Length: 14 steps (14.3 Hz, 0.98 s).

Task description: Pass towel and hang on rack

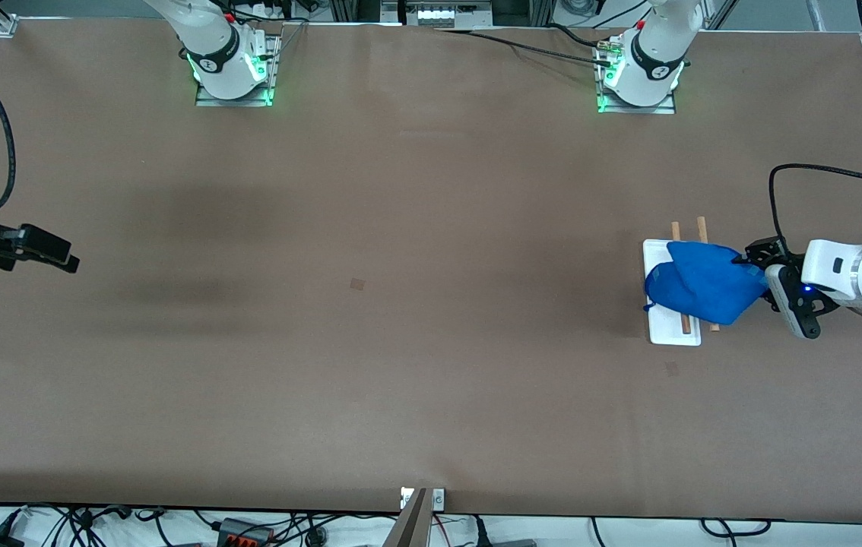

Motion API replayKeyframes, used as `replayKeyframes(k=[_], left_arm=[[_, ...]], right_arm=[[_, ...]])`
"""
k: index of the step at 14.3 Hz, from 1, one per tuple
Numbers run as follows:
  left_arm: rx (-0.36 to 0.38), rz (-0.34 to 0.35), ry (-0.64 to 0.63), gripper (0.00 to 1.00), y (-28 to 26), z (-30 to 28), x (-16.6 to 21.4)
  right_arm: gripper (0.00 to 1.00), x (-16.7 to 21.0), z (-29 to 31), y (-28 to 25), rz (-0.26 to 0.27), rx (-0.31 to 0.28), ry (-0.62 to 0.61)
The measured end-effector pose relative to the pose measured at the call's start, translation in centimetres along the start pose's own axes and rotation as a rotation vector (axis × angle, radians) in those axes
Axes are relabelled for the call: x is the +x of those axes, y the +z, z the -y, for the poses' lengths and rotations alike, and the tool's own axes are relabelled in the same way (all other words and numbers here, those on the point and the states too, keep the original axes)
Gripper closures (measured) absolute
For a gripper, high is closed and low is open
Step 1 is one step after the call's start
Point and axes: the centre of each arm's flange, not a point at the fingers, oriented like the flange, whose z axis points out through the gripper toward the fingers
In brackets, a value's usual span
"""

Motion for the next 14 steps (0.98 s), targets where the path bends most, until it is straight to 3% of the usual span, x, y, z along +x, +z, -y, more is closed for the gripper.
replayKeyframes(k=[2, 14], left_arm=[[0.001, -0.001, -0.002, 0.0, 0.0, 0.1, -0.1], [0.056, 0.024, 0.068, 0.0, -2.2, 0.2, -0.8]], right_arm=[[0.0, -0.4, 0.2, 0.2, 0.016, -0.02, -0.009], [0.0, -2.2, 0.8, 0.8, 0.049, -0.022, -0.02]])
